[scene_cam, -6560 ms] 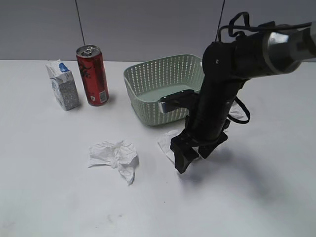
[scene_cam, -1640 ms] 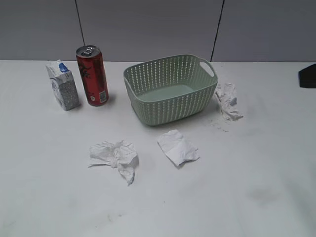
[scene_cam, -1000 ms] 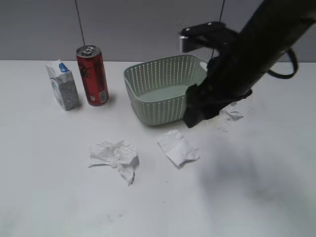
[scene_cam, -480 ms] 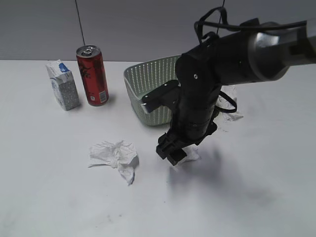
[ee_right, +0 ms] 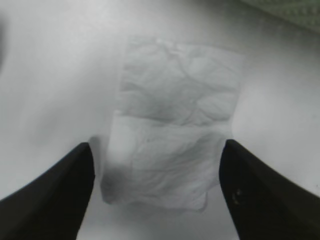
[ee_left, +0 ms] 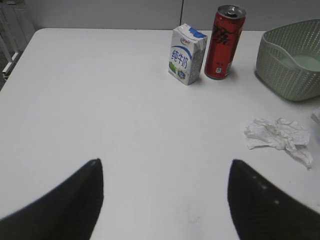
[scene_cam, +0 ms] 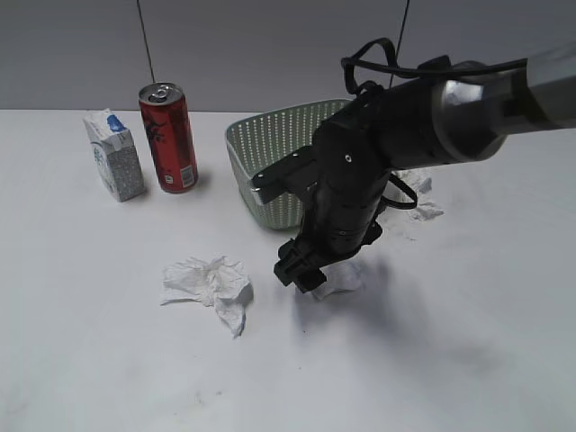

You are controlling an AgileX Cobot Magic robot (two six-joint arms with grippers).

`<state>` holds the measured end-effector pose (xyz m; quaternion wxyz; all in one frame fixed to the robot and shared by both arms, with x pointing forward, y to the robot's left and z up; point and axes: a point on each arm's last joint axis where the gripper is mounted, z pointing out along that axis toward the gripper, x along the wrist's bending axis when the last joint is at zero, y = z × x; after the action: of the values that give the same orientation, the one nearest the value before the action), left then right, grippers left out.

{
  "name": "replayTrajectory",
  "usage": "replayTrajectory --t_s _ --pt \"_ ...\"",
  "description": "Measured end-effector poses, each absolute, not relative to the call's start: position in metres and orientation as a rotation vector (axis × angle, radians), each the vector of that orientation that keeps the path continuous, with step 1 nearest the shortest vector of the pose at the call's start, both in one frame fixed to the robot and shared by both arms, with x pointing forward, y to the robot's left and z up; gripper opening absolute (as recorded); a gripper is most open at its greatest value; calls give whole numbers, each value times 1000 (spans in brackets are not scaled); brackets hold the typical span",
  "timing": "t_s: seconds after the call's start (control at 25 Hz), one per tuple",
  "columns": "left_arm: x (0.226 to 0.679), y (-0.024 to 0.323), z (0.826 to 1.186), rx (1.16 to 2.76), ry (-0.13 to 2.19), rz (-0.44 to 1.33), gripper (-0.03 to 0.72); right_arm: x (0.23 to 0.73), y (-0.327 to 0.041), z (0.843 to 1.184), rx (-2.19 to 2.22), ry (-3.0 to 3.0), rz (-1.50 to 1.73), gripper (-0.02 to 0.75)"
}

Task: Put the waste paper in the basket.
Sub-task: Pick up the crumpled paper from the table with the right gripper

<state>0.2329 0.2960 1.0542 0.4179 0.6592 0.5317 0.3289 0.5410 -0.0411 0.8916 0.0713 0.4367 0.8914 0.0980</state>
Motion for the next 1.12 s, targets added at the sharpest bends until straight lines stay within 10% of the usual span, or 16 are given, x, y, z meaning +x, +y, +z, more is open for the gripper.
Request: replayTrajectory --t_s 0.48,0.8,1.12 --pt "233 296 1054 1654 1334 825 591 540 -37 878 1413 2685 314 556" --pt "233 296 1054 1654 1334 825 591 536 -40 878 1439 2711 227 51" --pt "233 296 1054 1654 1334 825 591 529 -44 902 1477 2735 154 -8"
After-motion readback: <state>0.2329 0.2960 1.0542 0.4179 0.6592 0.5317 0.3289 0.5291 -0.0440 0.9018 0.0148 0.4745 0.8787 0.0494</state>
